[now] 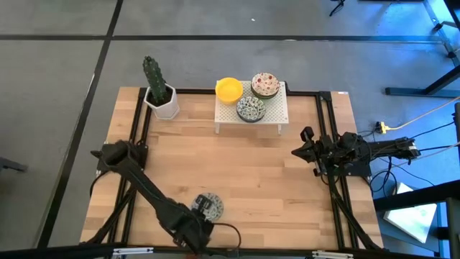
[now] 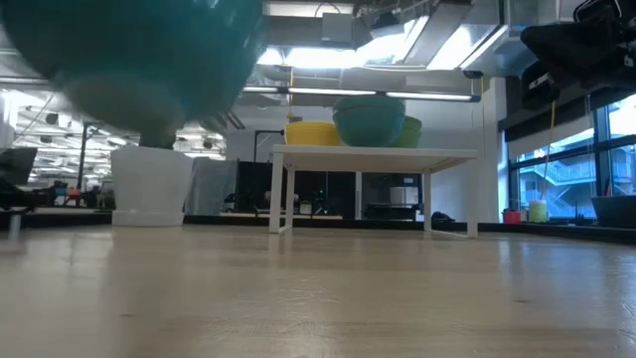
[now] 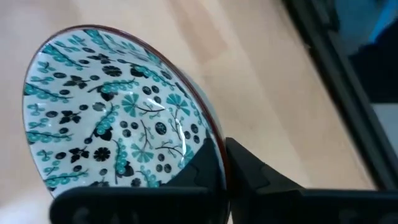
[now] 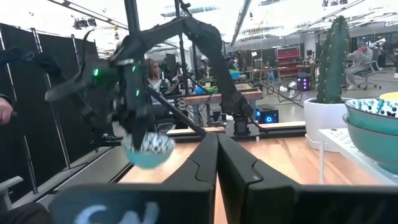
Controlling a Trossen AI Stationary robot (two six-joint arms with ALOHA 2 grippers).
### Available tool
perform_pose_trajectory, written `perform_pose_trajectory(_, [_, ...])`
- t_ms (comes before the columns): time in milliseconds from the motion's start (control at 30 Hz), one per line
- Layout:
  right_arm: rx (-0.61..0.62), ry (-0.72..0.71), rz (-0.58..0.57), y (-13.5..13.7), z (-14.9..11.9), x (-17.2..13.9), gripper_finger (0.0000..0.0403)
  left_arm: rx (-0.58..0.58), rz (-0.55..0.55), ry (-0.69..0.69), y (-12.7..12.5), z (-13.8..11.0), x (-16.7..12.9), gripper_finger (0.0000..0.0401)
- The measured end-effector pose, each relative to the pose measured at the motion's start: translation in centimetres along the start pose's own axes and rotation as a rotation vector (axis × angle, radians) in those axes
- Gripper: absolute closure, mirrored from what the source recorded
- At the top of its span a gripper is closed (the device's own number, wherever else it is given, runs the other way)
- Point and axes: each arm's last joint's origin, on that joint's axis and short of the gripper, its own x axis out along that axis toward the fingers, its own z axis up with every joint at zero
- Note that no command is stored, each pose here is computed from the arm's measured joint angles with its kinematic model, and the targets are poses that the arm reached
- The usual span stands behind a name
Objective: Pick & Place Mini bowls
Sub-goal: Stack the blue bowl on top of the blue bowl on the shelf
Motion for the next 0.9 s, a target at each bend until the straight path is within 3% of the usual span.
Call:
perform_pose_trajectory(233, [0.001, 0.000, 0.001, 0.0, 0.0, 0.0, 0.0391, -0.026, 0.160, -0.171, 2.4, -2.5, -7.5, 0.0394])
perform_pose_trajectory(433, [0.003, 0.002, 0.008, 0.0, 0.0, 0.0, 0.0391, -0.139, 0.128, -0.335, 4.9, -7.0, -11.6, 0.0394])
perform_pose_trajectory(667, [0.023, 0.034, 0.011, 0.0, -0.3, 0.0, 0.0391, -0.211, 0.119, -0.555, 7.2, -12.6, -10.8, 0.0394])
perform_pose_trajectory(900, [-0.027, 0.055, 0.001, 0.0, -0.5, 0.0, 0.0391, -0.235, 0.169, -0.738, 8.9, -17.4, -7.9, 0.0394])
